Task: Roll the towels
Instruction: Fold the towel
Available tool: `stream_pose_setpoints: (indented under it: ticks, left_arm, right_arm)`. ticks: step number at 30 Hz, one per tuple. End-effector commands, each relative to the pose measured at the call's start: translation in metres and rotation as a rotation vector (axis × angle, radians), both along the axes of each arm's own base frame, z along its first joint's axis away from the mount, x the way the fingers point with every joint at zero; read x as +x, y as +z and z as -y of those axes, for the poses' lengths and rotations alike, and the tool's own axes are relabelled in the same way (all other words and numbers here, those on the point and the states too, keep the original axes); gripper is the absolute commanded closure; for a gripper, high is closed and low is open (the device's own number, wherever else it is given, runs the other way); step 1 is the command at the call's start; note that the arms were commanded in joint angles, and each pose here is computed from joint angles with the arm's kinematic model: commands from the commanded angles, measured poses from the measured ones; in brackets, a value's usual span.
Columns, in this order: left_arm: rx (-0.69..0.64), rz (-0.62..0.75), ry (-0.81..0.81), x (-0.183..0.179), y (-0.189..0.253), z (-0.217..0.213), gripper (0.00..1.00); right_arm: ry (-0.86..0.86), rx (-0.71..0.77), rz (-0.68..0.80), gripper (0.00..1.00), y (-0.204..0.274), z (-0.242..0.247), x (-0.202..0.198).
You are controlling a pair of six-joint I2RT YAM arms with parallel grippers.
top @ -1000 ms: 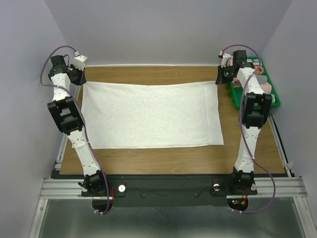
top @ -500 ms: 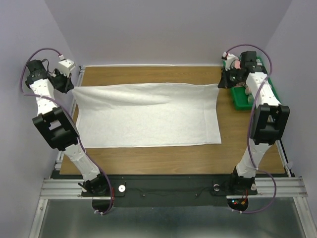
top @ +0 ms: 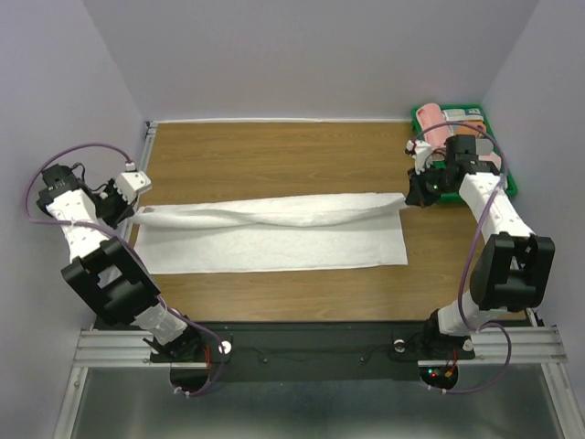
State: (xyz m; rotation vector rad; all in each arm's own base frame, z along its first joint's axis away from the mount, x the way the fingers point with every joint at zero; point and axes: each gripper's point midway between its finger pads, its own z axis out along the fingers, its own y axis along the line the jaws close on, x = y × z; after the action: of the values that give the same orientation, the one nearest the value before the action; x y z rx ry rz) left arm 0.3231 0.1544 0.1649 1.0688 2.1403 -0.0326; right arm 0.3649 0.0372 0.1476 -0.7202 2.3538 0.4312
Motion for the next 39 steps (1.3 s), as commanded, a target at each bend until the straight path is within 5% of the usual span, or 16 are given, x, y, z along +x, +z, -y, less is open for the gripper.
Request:
stream_pose_setpoints:
  ticks: [1, 16, 31, 39]
  left_arm:
    - [0.105, -0.037, -0.133, -0.030, -0.023, -0.006, 1.00]
    - [0.214, -0.121, -0.160, -0.063, -0.100, -0.017, 1.00]
    - [0.296, 0.098, -0.143, -0.023, 0.023, -0.051, 1.00]
    - [0.311, 0.001, -0.179, -0.059, 0.003, -0.057, 1.00]
  right_arm:
    - [0.039, -0.097, -0.007, 0.99, -0.020, 0.014, -0.023]
    - [0.081, -0.117, -0.187, 0.99, -0.083, 0.017, -0.052]
    - [0.029, -0.103, 0.018, 0.99, 0.011, 0.019, -0.013]
    - [0.112, -0.116, -0.096, 0.99, -0.032, 0.015, -0.059]
